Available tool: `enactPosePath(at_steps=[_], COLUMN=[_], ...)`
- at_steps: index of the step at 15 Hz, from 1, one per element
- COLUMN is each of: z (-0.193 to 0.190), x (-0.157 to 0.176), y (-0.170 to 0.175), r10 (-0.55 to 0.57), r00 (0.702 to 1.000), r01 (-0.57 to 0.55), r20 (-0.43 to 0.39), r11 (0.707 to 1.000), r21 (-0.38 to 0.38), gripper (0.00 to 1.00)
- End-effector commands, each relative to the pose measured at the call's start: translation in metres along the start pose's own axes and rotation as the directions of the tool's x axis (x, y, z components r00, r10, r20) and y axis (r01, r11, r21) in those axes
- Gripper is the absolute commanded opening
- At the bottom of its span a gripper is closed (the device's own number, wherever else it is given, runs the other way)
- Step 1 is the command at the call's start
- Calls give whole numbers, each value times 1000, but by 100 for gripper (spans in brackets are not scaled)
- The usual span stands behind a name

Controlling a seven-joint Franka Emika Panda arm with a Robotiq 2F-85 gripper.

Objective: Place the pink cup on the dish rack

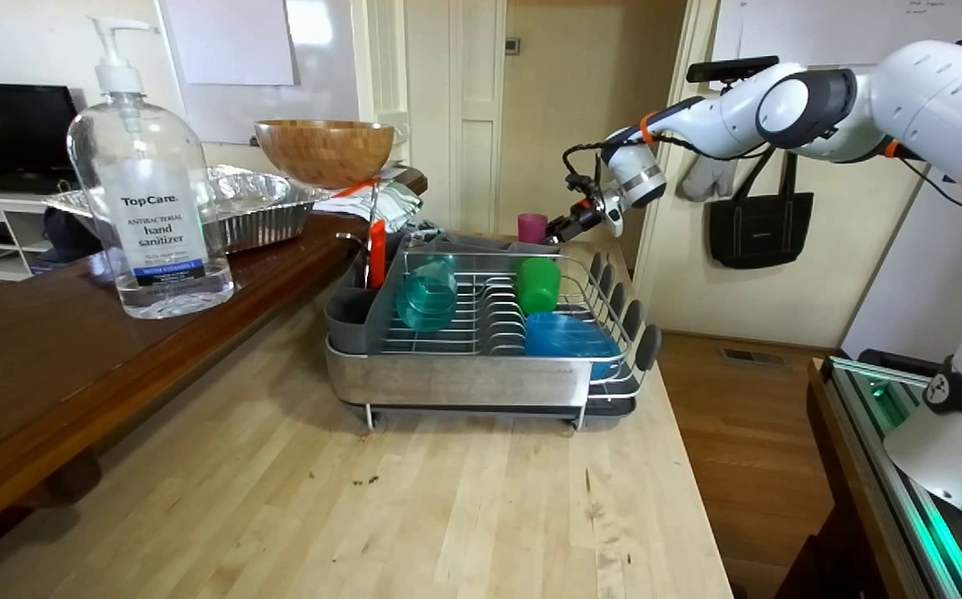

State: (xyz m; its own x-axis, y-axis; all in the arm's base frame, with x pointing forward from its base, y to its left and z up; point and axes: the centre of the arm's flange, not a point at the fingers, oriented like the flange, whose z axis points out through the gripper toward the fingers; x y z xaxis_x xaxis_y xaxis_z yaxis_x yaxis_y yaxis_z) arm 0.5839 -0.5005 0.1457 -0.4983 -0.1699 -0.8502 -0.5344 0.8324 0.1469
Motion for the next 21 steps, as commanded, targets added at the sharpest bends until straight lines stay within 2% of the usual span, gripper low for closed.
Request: enactPosePath(at_steps=[1, 2, 4, 7, 9, 14, 16, 21], z=[5, 5, 4, -20, -49, -118, -130, -114], x=[3, 3, 3, -6, -20, -71, -93, -144], y=[-7, -8, -8, -11, -12, -3, 2, 27], r10=[-12, -13, -12, -37, -87, -272, -322, -418], r00=[1000, 1000, 1000, 999, 996, 953, 936, 899], r01=[12, 12, 11, 37, 88, 280, 328, 399], r20=[25, 26, 19, -13, -28, -134, -144, -131], r11=[1000, 1000, 999, 999, 995, 959, 944, 905], r21=[26, 28, 33, 29, 46, 50, 23, -150], gripper=[58, 49, 39, 38, 38, 38, 38, 38])
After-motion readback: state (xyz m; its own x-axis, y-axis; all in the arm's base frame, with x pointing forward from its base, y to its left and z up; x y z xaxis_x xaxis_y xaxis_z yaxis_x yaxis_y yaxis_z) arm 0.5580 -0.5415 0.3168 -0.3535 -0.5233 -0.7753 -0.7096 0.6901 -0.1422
